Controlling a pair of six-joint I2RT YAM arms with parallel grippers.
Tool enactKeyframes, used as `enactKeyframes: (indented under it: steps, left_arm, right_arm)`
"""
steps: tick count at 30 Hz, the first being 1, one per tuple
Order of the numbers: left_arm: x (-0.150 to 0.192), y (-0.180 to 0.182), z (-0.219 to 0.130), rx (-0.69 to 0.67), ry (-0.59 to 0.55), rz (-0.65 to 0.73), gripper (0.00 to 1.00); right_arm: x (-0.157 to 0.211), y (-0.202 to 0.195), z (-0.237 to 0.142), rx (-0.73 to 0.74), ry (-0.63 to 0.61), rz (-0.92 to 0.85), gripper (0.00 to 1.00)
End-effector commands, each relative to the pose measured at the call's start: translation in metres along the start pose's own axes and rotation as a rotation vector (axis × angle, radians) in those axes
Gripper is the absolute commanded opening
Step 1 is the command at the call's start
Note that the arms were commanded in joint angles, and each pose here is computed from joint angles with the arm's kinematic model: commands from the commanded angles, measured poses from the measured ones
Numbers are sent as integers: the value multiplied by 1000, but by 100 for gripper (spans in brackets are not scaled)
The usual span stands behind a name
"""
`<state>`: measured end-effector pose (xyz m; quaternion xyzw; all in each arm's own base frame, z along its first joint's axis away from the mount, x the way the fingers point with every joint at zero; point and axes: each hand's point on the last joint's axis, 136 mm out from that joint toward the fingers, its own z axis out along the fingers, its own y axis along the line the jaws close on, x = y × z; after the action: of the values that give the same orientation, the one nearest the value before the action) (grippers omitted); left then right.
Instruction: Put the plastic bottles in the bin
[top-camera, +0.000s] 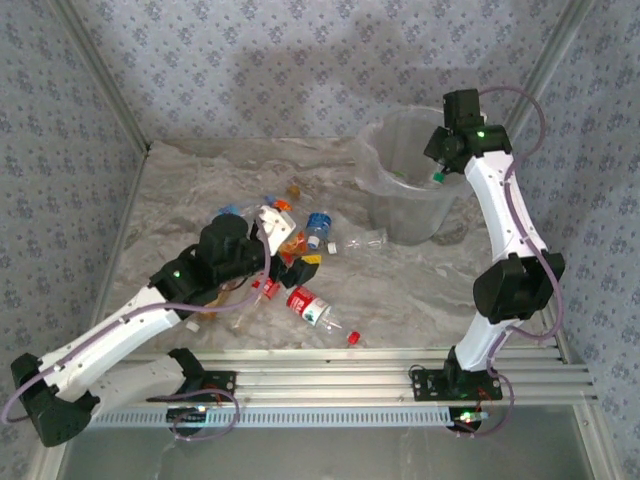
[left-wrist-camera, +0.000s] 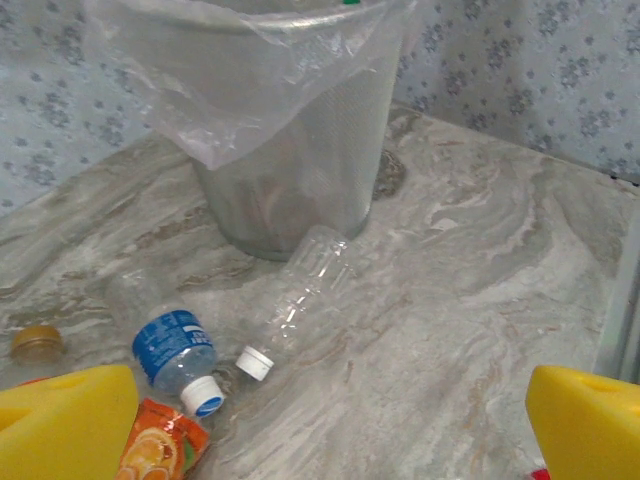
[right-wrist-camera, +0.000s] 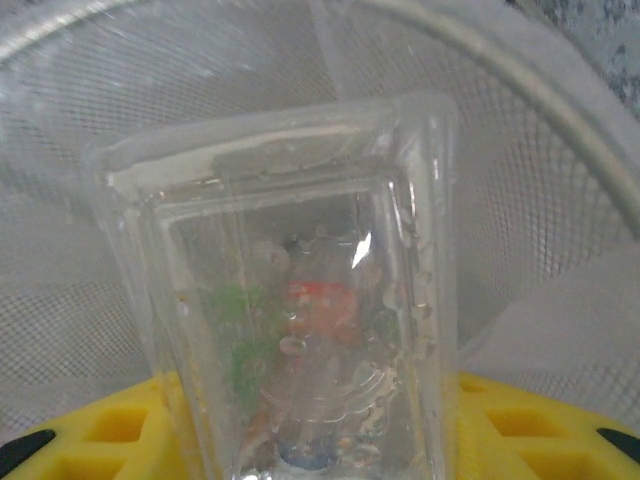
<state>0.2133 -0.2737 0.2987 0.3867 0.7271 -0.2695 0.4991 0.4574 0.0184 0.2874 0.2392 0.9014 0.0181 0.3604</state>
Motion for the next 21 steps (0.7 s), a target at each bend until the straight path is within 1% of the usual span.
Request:
enactKeyframes:
  steps: [1,6,11,12,15,18,21]
  left_arm:
    - [-4,-15,-2,78,24,26,100]
    - [-4,-16,-3,80,23,35,100]
    - [-5,-17,-4,79,21,42,100]
    - [-4,-18,-4,81,22,44,100]
    - [-4,-18,-5,79,22,46,100]
    - [-4,-18,-5,78,21,46,100]
    - [-4,-17,-4,75,23,46,100]
  right_arm:
    - [13,-7,11,40,47,92,45]
    - [22,-7,25,50,70,123,45]
    - [35,-10,35,68,100,146,47]
    - [37,-11,35,70,103,147,49]
    - [38,-12,34,70,103,155,61]
    - [36,-11,31,64,95,157,70]
    - [31,-10,26,57,82,160,73]
